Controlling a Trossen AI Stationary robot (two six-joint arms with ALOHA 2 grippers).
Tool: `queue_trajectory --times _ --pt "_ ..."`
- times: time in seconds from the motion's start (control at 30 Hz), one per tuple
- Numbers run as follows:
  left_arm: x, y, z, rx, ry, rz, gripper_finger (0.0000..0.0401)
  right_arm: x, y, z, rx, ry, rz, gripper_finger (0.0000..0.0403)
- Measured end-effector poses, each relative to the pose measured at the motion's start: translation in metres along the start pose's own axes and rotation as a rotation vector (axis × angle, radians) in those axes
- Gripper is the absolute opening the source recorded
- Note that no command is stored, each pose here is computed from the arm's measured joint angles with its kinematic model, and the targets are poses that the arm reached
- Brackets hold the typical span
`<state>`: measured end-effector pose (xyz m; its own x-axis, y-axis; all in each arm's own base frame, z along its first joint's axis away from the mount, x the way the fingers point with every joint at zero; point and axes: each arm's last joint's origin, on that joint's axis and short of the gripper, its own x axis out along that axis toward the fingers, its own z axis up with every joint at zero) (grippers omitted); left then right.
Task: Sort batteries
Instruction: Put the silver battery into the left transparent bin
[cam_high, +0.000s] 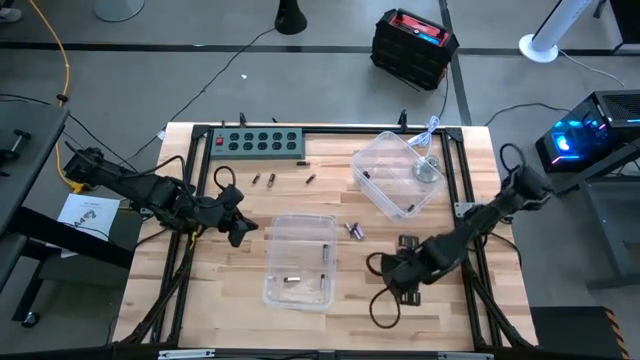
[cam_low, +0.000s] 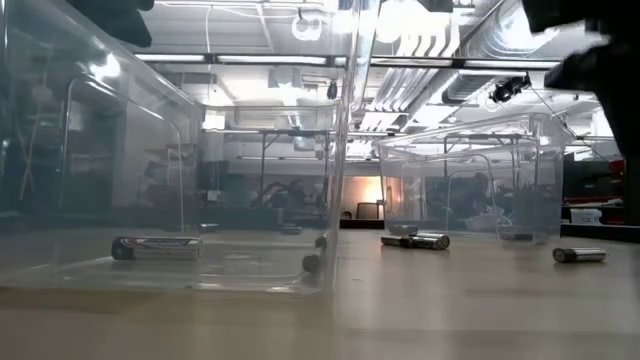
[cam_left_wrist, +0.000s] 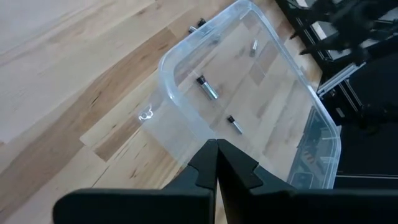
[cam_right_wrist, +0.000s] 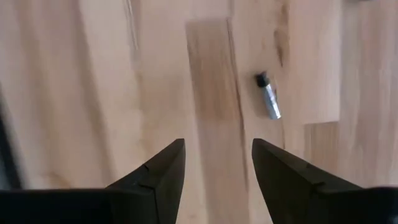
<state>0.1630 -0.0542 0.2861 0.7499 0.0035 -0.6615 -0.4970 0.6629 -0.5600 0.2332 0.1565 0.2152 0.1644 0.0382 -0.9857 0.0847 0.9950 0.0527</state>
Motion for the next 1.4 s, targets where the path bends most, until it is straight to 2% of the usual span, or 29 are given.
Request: queue_trajectory --times 0.2,0.37,0.5,0.67,0.8,0.93,0.97,1.13,1.23,1.4 --pt "0.000 0.000 0.000 0.000 -0.005 0.001 0.0000 0.037 -0.016 0.006 -0.040 0.023 -0.047 0.0181" --pt "0.000 0.000 0.000 0.000 -0.011 0.005 0.0000 0.052 -0.034 0.020 -0.103 -0.027 -0.072 0.0181" --pt "0.000 0.000 0.001 0.000 -0.023 0.012 0.0000 0.063 -0.052 0.026 -0.141 0.004 -0.097 0.0181" --pt "0.000 0.000 0.001 0.016 -0.023 0.013 0.0000 0.082 -0.059 0.023 -0.215 0.074 -0.032 0.0169" --pt "0.000 0.001 0.001 0.018 -0.031 0.018 0.0000 0.089 -0.060 0.021 -0.201 0.070 -0.019 0.0125" --pt "0.000 0.001 0.001 0.023 -0.049 0.027 0.0000 0.087 -0.059 0.026 -0.112 0.066 -0.006 0.0033" --pt "0.000 0.001 0.001 0.030 -0.054 0.029 0.0000 0.087 -0.059 0.026 -0.089 0.069 -0.004 0.0020" --pt "-0.002 0.001 0.002 0.060 -0.063 0.024 0.0000 0.062 -0.052 0.040 0.029 0.019 -0.011 0.0013" --pt "-0.007 0.003 0.003 0.079 -0.073 0.013 0.0000 0.016 -0.045 0.054 0.050 -0.140 -0.004 0.0008" --pt "-0.013 0.006 0.004 0.086 -0.095 0.019 0.0000 -0.045 -0.048 0.075 0.123 -0.400 -0.061 0.0005"
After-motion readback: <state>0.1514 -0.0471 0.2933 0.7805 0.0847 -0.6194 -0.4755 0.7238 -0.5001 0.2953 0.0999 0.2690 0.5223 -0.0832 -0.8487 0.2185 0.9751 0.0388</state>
